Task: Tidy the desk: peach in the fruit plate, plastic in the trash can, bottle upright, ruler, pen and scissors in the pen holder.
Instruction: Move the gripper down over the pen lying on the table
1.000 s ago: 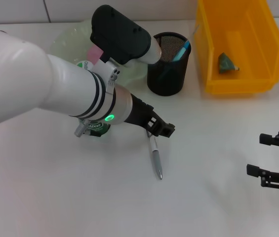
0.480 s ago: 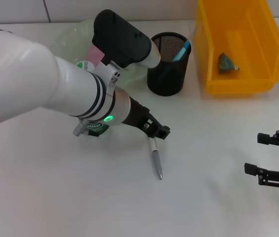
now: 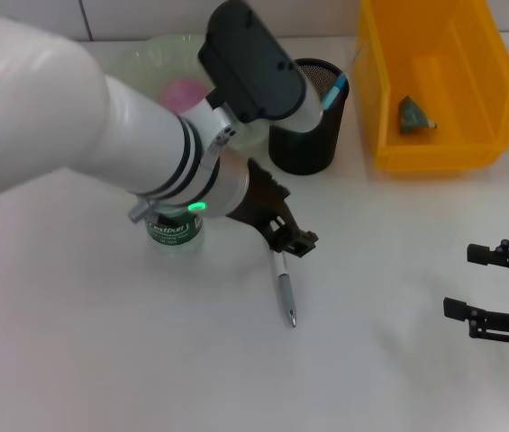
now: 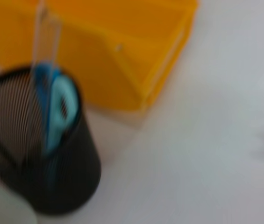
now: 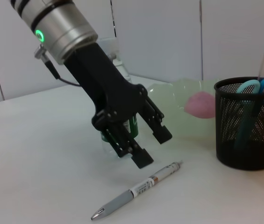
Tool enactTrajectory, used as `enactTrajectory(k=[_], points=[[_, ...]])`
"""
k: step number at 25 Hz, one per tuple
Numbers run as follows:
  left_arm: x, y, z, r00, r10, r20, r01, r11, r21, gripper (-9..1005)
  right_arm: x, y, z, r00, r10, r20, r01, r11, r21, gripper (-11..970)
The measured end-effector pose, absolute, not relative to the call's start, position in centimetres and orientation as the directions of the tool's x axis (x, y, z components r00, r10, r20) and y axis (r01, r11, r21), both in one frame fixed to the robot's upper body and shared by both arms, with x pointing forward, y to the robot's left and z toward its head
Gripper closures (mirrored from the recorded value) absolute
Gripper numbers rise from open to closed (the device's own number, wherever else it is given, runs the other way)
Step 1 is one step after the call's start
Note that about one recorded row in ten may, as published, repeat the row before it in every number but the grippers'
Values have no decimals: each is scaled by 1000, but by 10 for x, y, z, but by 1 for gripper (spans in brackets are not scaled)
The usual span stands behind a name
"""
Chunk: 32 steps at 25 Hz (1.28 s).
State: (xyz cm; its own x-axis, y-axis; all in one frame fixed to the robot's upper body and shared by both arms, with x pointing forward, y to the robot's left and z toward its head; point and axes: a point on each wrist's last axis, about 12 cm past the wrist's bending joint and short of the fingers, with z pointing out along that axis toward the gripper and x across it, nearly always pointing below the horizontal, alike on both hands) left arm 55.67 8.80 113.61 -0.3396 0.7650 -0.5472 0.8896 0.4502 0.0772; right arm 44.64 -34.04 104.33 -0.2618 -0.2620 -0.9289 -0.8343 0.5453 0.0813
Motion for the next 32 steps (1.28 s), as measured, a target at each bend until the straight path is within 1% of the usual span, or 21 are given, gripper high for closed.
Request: enactTrajectory(k=[1, 3, 5, 6, 7, 9, 10, 11, 14, 15, 16, 17, 19, 20, 21, 24, 26, 32], points=[[557, 87, 1142, -293, 786, -545, 907, 409, 102, 295, 446, -341, 1043, -263, -261, -929, -833, 547, 82, 120], [556, 83, 1154, -168, 834, -525, 942, 293, 164, 295, 446, -341, 1044, -264, -256, -930, -832, 548, 85, 120], [556, 76, 1165, -21, 876, -481, 962, 149, 229, 295, 446, -341, 1044, -268, -249, -931, -831, 549, 93, 120], [556, 67, 1174, 109, 895, -433, 960, 18, 278, 295, 446, -341, 1045, -280, -236, -930, -826, 553, 108, 120], [556, 67, 1174, 109, 895, -433, 960, 18, 278, 295, 446, -341, 1045, -280, -236, -930, -826, 553, 108, 120], [556, 59, 1178, 212, 899, -383, 946, -91, 311, 295, 446, -341, 1046, -298, -218, -929, -821, 555, 133, 120], [555, 54, 1180, 285, 894, -346, 929, -169, 328, 295, 445, -341, 1046, -304, -212, -929, -820, 555, 141, 120], [554, 51, 1181, 328, 888, -323, 916, -215, 338, 295, 445, -340, 1046, -309, -207, -928, -819, 555, 149, 120], [543, 42, 1176, 512, 832, -211, 829, -416, 373, 294, 445, -340, 1046, -327, -191, -926, -813, 556, 173, 120], [543, 42, 1176, 512, 832, -211, 829, -416, 373, 294, 446, -339, 1047, -330, -186, -925, -813, 554, 179, 120], [534, 37, 1171, 634, 767, -98, 734, -558, 387, 294, 446, -338, 1047, -339, -173, -925, -812, 550, 195, 120], [534, 37, 1171, 634, 767, -98, 734, -558, 387, 294, 446, -338, 1047, -339, -173, -925, -812, 550, 195, 120], [530, 36, 1168, 688, 725, -31, 676, -626, 389, 294, 446, -337, 1048, -347, -163, -924, -812, 545, 209, 120], [528, 35, 1167, 703, 711, -14, 659, -644, 388, 294, 446, -337, 1048, -347, -161, -924, -812, 545, 210, 121], [524, 31, 1166, 746, 666, 23, 609, -695, 382, 294, 445, -337, 1048, -346, -159, -924, -811, 546, 210, 121], [521, 29, 1166, 763, 645, 36, 588, -717, 374, 293, 443, -341, 1049, -346, -149, -926, -801, 561, 209, 121], [516, 24, 1164, 799, 597, 68, 541, -764, 350, 293, 441, -346, 1049, -358, -128, -925, -781, 584, 221, 121], [510, 16, 1158, 850, 509, 132, 460, -842, 283, 294, 437, -361, 1051, -408, -39, -912, -699, 656, 285, 121]])
